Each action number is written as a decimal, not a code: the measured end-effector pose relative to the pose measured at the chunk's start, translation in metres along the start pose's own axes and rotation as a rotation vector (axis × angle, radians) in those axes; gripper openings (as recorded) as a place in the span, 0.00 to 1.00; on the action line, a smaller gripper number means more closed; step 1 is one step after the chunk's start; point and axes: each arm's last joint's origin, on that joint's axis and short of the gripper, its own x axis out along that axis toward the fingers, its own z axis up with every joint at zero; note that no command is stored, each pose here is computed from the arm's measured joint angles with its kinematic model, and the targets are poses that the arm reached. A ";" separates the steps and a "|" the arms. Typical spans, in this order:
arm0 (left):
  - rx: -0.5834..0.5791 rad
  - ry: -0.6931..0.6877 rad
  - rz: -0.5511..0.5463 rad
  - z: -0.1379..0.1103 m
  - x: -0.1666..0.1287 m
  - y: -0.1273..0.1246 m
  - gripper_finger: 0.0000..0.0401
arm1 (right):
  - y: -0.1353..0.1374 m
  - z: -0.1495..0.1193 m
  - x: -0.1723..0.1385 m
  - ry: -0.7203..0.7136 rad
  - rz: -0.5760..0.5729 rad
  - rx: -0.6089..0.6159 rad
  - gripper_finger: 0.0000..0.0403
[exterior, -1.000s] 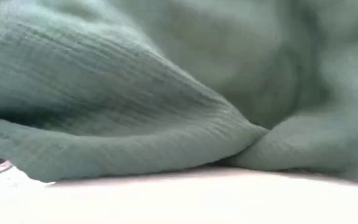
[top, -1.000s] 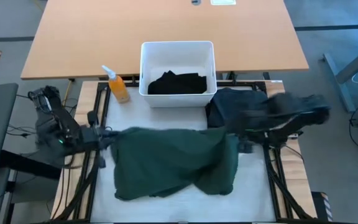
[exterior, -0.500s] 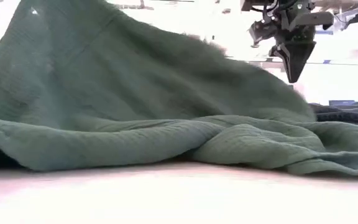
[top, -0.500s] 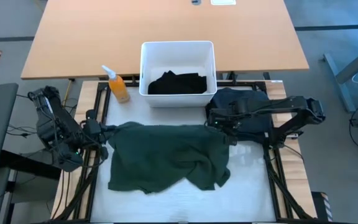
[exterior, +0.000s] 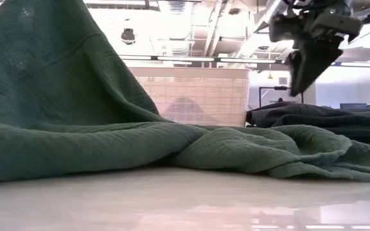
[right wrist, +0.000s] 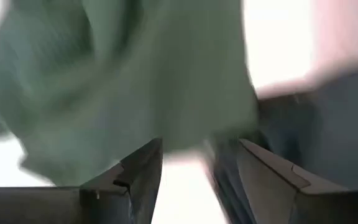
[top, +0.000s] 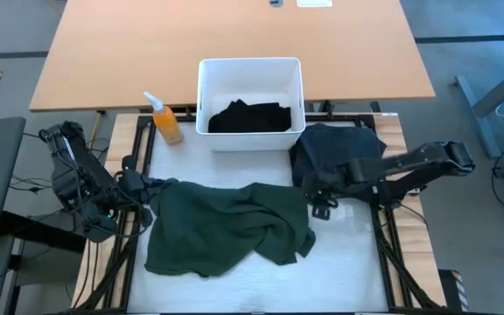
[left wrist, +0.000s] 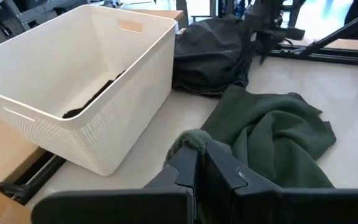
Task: Fold laundry
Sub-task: Fold the green polo shirt from the white laundry organizer
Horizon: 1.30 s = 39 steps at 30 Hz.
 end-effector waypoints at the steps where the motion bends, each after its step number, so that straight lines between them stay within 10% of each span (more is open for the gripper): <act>1: 0.003 0.000 0.000 0.000 0.000 0.000 0.00 | 0.002 -0.001 0.007 -0.054 0.016 -0.003 0.58; 7: -0.006 -0.001 0.001 0.000 0.000 0.000 0.00 | -0.009 0.008 0.042 -0.154 -0.032 -0.030 0.58; 19: -0.053 0.016 -0.011 0.000 0.000 0.000 0.00 | -0.036 0.015 0.114 0.083 -0.090 -0.119 0.57; 24: -0.053 0.021 -0.015 -0.001 0.000 0.000 0.00 | -0.032 0.014 0.118 0.096 -0.067 -0.155 0.33; 28: -0.053 0.021 -0.014 -0.001 0.000 0.000 0.00 | -0.028 0.021 0.100 0.070 -0.061 -0.163 0.07; 39: -0.069 0.017 -0.021 0.000 0.000 -0.001 0.00 | -0.006 0.052 -0.042 -0.160 0.021 -0.117 0.06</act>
